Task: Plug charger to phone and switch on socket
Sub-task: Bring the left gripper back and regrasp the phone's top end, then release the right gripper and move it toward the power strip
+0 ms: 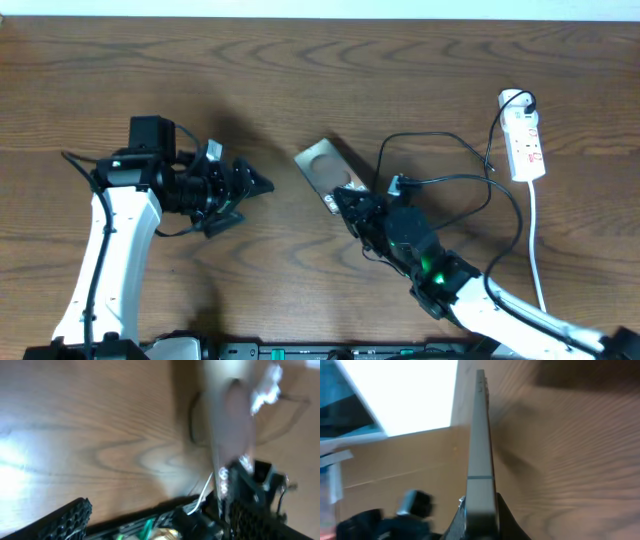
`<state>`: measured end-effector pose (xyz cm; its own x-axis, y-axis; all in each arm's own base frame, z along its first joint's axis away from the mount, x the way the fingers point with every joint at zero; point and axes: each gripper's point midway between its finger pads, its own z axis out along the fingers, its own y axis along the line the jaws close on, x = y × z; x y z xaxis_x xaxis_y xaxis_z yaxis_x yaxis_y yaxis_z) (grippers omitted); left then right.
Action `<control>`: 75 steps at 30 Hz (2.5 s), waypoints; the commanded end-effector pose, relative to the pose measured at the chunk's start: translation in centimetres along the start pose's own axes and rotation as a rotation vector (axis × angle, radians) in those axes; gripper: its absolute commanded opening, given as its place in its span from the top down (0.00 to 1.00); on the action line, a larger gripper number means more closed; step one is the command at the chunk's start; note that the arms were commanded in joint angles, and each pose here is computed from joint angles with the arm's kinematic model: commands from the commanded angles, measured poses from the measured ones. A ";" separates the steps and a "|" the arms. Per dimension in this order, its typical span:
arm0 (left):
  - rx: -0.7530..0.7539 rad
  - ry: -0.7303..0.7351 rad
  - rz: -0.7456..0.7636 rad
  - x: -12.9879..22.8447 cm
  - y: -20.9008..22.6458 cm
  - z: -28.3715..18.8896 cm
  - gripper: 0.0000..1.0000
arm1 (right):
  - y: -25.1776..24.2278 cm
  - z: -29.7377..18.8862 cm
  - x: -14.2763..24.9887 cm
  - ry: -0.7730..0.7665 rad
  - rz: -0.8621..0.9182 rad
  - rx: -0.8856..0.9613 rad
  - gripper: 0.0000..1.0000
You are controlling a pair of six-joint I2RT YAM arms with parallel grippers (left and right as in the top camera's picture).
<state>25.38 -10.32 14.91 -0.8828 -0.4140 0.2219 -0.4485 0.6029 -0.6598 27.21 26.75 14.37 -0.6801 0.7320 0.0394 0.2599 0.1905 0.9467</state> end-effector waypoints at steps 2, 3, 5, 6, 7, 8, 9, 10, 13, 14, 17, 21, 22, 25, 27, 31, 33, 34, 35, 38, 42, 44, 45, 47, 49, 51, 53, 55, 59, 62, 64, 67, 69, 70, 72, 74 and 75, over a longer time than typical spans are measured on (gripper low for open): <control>-0.059 -0.044 -0.346 -0.6 2.3 1.0 0.11 | 1.5 0.8 2.3 0.076 0.087 -0.065 0.99; -0.055 -0.049 -0.374 -0.8 2.3 1.1 0.11 | 1.4 0.9 2.5 0.082 0.115 -0.062 0.99; -0.042 -0.063 -0.419 -1.1 2.2 1.3 0.15 | 1.1 0.9 3.1 0.100 0.206 -0.048 0.99; -0.034 -0.072 -0.441 -1.4 2.1 1.3 0.18 | 1.0 0.9 3.6 0.111 0.263 -0.041 0.99; -0.029 -0.082 -0.455 -1.7 1.9 1.3 0.20 | 0.9 0.9 3.9 0.121 0.299 -0.038 0.99; -0.026 -0.097 -0.471 -2.0 1.8 1.4 0.24 | 0.9 0.8 4.4 0.136 0.341 -0.032 0.99; -0.027 -0.106 -0.485 -2.1 1.7 1.5 0.25 | 1.0 0.8 4.8 0.144 0.363 -0.031 0.99; -0.031 -0.118 -0.498 -2.3 1.5 1.7 0.25 | 1.1 0.7 5.1 0.156 0.384 -0.035 0.99; -0.054 -0.150 -0.527 -2.2 0.8 2.8 0.25 | 2.2 0.5 5.8 0.182 0.395 -0.076 0.99; -0.057 -0.153 -0.527 -2.2 0.7 3.0 0.25 | 2.4 0.5 5.9 0.186 0.395 -0.083 0.99; -0.057 -0.162 -0.517 -1.8 -0.5 4.0 0.25 | 2.9 0.4 5.9 0.191 0.396 -0.101 0.99; -0.039 -0.151 -0.522 -1.2 -1.7 4.9 0.27 | 3.0 0.4 5.9 0.194 0.396 -0.105 0.99; -0.038 -0.150 -0.525 -1.2 -1.8 4.9 0.27 | 3.1 0.4 6.0 0.198 0.396 -0.109 0.99; -0.043 -0.168 -0.551 -1.3 -1.8 5.1 0.32 | 3.9 0.2 6.1 0.208 0.398 -0.143 0.99; -0.042 -0.167 -0.569 -1.2 -1.9 5.2 0.38 | 4.1 0.2 6.1 0.211 0.398 -0.151 0.98; -0.015 -0.177 -0.599 -1.5 -2.4 5.2 0.49 | 4.2 0.2 6.1 0.212 0.399 -0.153 0.98; -0.001 -0.181 -0.601 -1.8 -2.7 5.2 0.53 | 4.3 0.1 6.1 0.214 0.399 -0.160 0.99; 0.009 -0.185 -0.601 -1.9 -2.9 5.2 0.56 | 4.6 0.1 6.1 0.219 0.399 -0.168 0.99; 0.013 -0.187 -0.603 -2.0 -3.0 5.2 0.58 | 4.7 0.1 6.2 0.221 0.399 -0.173 0.99; 0.019 -0.188 -0.603 -2.1 -3.2 5.2 0.68 | 4.8 0.0 6.2 0.222 0.400 -0.179 0.99; 0.040 -0.186 -0.600 -2.0 -4.0 5.5 0.75 | 5.0 0.0 6.2 0.224 0.400 -0.184 0.98; 0.062 -0.186 -0.569 -2.0 -4.8 5.7 0.78 | 5.1 0.0 6.2 0.225 0.400 -0.191 0.98; 0.071 -0.185 -0.554 -2.0 -5.1 5.8 0.81 | 5.2 0.0 6.2 0.226 0.400 -0.192 0.98; 0.073 -0.183 -0.547 -1.8 -5.3 5.9 0.85 | 5.2 0.0 6.2 0.226 0.400 -0.192 0.98; 0.072 -0.182 -0.550 -1.8 -5.3 5.9 0.92 | 5.2 0.0 6.2 0.226 0.400 -0.192 0.96; 0.072 -0.182 -0.550 -1.8 -5.3 5.9 0.93 | 5.2 -0.1 6.2 0.227 0.400 -0.192 0.88; 0.072 -0.183 -0.550 -1.8 -5.3 5.9 0.92 | 5.1 -0.1 6.3 0.230 0.399 -0.191 0.82; 0.073 -0.183 -0.552 -1.8 -5.3 5.9 0.93 | 5.2 -0.1 6.2 0.229 0.399 -0.191 0.82; 0.072 -0.187 -0.554 -1.9 -5.3 5.9 0.92 | 5.2 -0.1 6.2 0.229 0.399 -0.191 0.77; 0.062 -0.220 -0.554 -2.4 -4.9 5.8 0.93 | 5.2 -0.1 6.2 0.229 0.399 -0.191 0.73; 0.049 -0.254 -0.533 -2.9 -4.6 5.7 0.93 | 5.1 -0.1 6.2 0.230 0.399 -0.191 0.69; 0.008 -0.335 -0.439 -4.0 -3.8 5.3 0.93 | 5.1 -0.1 6.4 0.237 0.389 -0.189 0.65; -0.032 -0.399 -0.363 -5.0 -3.2 4.9 0.92 | 5.1 -0.1 6.5 0.242 0.355 -0.191 0.62; -0.051 -0.427 -0.333 -5.4 -2.9 4.7 0.93 | 5.1 -0.1 6.6 0.239 0.319 -0.194 0.60; -0.105 -0.495 -0.243 -6.4 -2.2 4.0 0.93 | 5.1 -0.1 6.5 0.218 0.164 -0.210 0.55; -0.147 -0.536 -0.172 -7.2 -1.6 3.4 0.92 | 4.8 0.1 5.8 0.156 -0.028 -0.219 0.49; -0.159 -0.546 -0.151 -7.5 -1.5 3.3 0.92 | 4.6 0.2 5.4 0.124 -0.124 -0.215 0.44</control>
<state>32.03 -12.81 12.06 -0.5705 -0.8177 0.0763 -0.7043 0.4393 -0.5577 24.21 32.02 18.20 -0.7523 0.5953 0.2821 0.2966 -0.0762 0.9520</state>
